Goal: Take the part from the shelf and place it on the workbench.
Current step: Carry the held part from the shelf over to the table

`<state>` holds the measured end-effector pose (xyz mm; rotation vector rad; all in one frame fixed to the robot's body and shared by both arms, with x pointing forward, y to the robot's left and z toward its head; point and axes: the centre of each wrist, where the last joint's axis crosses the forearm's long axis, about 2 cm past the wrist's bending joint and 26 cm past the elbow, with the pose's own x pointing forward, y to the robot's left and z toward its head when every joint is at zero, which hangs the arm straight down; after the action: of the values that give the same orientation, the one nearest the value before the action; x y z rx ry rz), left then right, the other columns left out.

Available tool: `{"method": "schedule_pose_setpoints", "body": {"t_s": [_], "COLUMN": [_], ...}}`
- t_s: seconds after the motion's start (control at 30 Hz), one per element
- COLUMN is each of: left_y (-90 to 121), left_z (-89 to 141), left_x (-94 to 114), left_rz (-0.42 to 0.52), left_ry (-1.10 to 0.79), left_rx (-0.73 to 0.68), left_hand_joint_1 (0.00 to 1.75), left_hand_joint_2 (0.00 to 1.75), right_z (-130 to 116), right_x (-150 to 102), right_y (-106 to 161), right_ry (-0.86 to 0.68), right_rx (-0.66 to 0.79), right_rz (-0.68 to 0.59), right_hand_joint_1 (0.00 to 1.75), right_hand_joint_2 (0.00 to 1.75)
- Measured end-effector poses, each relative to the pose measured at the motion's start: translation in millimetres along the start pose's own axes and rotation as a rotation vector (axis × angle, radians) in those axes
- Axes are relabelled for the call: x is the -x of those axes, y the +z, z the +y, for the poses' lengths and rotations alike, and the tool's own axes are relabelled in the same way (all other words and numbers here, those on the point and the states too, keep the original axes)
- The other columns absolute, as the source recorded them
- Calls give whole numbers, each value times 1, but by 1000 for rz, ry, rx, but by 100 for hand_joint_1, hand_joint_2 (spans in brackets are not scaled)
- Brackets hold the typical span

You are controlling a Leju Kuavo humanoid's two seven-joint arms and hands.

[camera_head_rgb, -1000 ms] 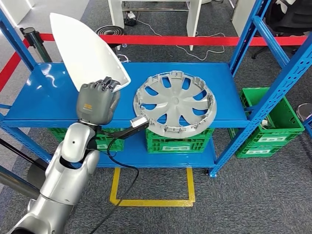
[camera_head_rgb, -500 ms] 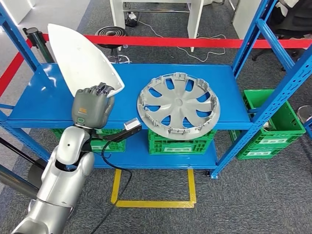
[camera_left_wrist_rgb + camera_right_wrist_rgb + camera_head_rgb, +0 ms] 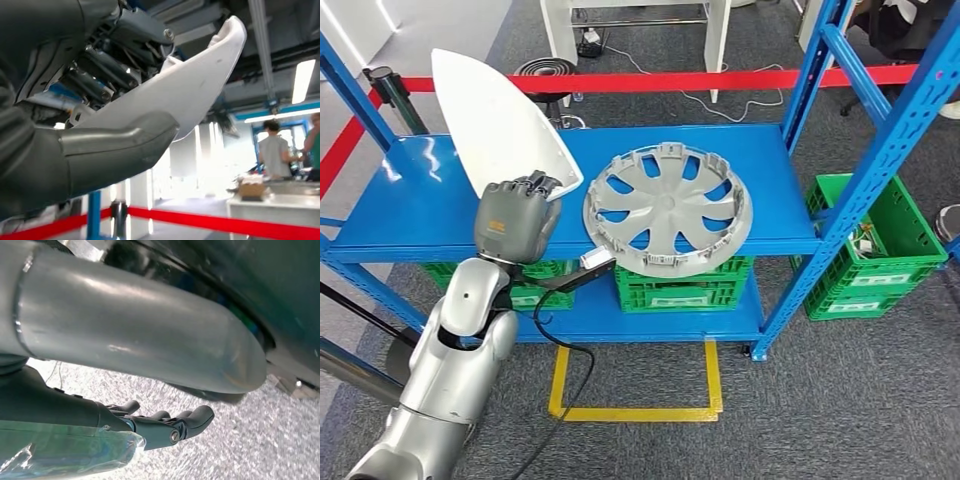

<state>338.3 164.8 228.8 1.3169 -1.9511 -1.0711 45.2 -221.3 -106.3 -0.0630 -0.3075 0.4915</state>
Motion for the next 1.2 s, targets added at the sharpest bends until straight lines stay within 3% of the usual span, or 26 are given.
{"method": "schedule_pose_setpoints", "body": {"t_s": [1.2], "left_y": [-8], "left_z": [1], "left_x": [1], "left_rz": [-9], "left_ry": [-11], "left_rx": [44], "left_hand_joint_1": [175], "left_hand_joint_2": [175], "right_z": [3], "right_x": [-6], "right_y": [0], "right_ry": [57], "right_rx": [-44], "right_rz": [-33], "right_hand_joint_1": [0], "right_hand_joint_2": [0]}}
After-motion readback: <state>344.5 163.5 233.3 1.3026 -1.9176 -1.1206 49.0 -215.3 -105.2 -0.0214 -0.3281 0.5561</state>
